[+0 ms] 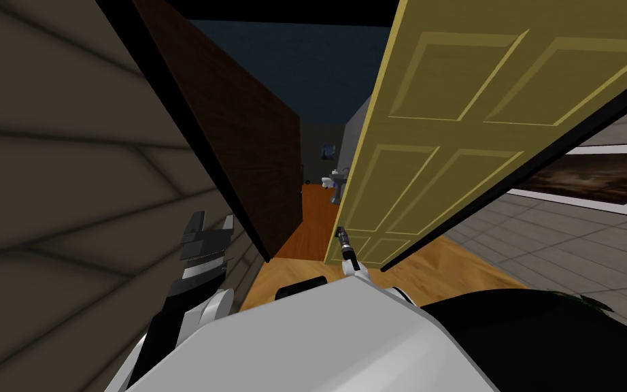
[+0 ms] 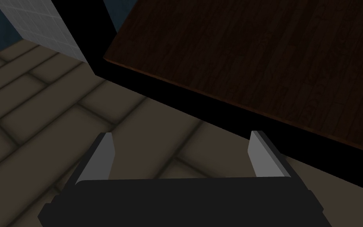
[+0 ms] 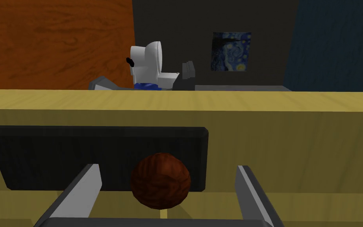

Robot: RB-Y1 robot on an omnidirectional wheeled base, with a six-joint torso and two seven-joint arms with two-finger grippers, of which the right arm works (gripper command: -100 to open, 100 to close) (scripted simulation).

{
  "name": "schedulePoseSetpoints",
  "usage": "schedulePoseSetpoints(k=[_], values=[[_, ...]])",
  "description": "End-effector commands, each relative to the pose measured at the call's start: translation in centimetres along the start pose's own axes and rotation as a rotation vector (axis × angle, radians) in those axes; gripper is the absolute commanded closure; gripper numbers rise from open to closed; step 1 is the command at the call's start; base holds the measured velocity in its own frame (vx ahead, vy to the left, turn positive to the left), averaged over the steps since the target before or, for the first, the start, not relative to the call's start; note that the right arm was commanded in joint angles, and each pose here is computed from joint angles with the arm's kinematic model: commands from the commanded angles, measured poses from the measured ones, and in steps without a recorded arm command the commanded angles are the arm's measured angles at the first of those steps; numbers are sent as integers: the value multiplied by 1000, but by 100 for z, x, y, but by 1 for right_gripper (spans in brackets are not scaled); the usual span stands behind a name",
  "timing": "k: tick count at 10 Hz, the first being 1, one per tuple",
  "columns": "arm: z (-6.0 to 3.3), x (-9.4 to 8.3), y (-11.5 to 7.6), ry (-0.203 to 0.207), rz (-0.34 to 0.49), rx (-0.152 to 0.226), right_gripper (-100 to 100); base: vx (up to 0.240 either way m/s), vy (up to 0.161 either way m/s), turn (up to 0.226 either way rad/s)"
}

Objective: Push the door open

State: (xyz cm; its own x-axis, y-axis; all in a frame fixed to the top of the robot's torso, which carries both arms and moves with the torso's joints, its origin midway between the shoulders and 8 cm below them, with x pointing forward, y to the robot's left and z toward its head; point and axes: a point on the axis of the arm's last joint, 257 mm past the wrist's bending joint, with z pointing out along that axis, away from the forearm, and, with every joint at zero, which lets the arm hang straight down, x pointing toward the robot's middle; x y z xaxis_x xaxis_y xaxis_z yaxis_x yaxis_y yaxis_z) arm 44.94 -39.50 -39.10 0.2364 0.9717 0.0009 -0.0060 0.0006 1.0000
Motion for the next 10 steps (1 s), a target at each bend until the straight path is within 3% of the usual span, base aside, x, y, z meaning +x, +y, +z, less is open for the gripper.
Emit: schedulePoseSetpoints(k=[1,2,7,8,10], values=[[0,0,0,0,0,0,-100,82,-22,1],[0,0,0,0,0,0,100,-16,5,-2],[0,0,0,0,0,0,100,-14,4,1],[14,-73,15,-32,-5,-5,100,96,-16,16],[29,-126,39,-56,-8,-12,100,156,-22,11]])
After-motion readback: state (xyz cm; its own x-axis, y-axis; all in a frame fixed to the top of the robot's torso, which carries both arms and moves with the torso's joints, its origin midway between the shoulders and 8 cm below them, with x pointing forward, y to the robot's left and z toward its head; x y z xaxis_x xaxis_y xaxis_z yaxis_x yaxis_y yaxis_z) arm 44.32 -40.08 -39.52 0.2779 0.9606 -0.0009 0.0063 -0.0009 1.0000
